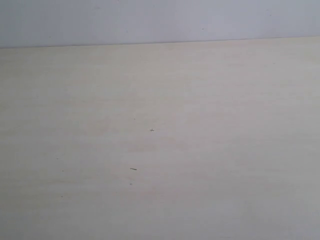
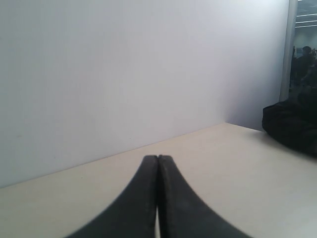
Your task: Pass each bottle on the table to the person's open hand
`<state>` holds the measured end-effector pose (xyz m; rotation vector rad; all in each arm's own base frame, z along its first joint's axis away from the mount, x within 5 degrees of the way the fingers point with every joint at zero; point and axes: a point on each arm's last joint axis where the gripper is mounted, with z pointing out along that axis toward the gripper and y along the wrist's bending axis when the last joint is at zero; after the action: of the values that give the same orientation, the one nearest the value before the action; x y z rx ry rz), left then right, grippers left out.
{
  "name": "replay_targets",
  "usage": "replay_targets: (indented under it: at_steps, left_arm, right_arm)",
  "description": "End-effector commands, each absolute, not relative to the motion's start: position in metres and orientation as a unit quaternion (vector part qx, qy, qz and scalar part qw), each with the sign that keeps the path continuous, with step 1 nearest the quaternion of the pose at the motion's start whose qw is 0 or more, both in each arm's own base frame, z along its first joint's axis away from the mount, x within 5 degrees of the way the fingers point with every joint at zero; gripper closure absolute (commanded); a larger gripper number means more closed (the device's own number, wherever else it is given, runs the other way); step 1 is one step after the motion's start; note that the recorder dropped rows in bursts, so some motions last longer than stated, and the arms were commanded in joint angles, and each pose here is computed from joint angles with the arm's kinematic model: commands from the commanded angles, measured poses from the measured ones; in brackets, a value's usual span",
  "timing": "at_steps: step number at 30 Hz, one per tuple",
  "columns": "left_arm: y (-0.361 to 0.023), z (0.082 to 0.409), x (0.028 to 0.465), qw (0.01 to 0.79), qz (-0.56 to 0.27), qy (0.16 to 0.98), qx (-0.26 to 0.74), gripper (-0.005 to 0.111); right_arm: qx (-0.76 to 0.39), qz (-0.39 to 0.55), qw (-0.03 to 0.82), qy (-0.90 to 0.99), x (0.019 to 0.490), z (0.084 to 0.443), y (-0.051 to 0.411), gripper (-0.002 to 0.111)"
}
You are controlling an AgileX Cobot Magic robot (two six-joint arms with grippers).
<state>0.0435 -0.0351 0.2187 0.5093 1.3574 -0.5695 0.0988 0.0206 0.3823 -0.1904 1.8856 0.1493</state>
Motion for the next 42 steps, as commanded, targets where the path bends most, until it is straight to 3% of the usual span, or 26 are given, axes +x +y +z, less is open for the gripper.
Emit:
replay_targets:
  at_steps: [1,10,18,27,42]
  left_arm:
    - [-0.035,0.219,0.043,0.714,-0.257,0.611,0.227,0.107]
    - [-0.035,0.219,0.043,0.714,-0.257,0.611,0.227,0.107]
    - [-0.035,0.219,0.043,0.714,-0.257,0.611,0.227,0.107]
    - [-0.035,0.219,0.043,0.714,-0.257,0.611,0.227,0.107]
    - [-0.035,0.219,0.043,0.714,-0.257,0.611,0.227,0.107]
  right_arm:
    - [-0.082,0.056,0.637,0.764,0.081,0.348,0.016,0.108]
    - [-0.148,0.062,0.649,0.744,0.073,0.296,0.022,0.108]
    - [-0.141,0.064,0.704,0.693,0.06,0.266,0.018,0.108]
    - [-0.154,0.05,0.695,0.701,0.055,0.205,0.016,0.108]
    - [-0.132,0.069,0.63,0.762,0.053,0.187,0.015,0.108]
